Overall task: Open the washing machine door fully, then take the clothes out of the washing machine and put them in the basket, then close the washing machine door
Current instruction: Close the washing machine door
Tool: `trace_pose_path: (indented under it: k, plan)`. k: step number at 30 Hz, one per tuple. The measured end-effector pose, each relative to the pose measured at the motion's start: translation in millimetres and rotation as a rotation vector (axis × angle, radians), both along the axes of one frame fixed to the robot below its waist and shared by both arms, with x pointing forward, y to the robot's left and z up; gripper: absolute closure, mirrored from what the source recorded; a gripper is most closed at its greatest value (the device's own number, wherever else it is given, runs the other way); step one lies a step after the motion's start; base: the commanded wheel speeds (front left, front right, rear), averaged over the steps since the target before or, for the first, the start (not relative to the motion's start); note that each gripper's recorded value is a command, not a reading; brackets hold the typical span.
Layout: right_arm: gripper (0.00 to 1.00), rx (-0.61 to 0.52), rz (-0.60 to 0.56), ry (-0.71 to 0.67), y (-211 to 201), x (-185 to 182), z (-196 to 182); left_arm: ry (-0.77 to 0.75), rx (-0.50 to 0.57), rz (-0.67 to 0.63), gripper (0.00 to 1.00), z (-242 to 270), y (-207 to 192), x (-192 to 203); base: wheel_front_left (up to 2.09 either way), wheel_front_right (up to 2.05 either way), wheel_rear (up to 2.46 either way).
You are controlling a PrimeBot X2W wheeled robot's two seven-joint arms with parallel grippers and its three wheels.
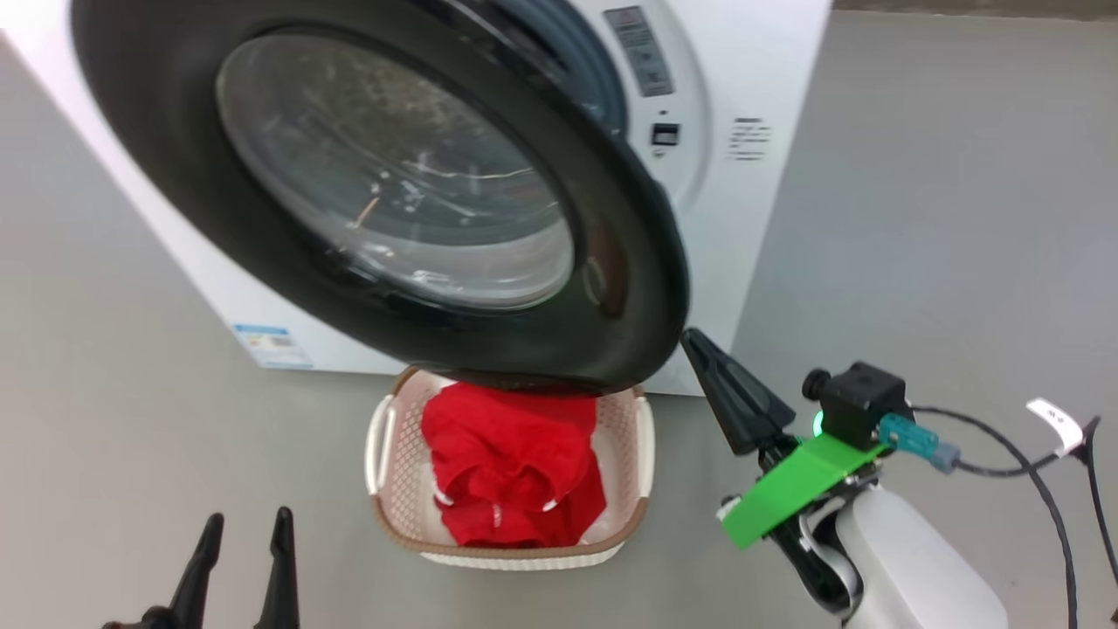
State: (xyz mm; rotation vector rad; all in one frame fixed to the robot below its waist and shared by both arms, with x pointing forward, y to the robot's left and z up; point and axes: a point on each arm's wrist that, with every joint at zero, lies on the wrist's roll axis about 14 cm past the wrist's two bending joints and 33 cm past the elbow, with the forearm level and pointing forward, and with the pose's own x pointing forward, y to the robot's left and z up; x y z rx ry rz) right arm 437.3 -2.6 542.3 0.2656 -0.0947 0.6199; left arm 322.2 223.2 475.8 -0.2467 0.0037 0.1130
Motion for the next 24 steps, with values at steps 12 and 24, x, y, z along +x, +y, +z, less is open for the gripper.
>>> trace_pose_path:
  k: [12,24]
  plan:
    - [1.0,0.008,0.064,-0.006,34,30,4,0.006,0.01,0.022,0.0,0,6,4,0.0,0.0,0.0]
    - [1.0,0.035,0.031,-0.001,32,64,2,0.009,0.017,0.003,0.0,0,4,24,0.0,0.0,0.0]
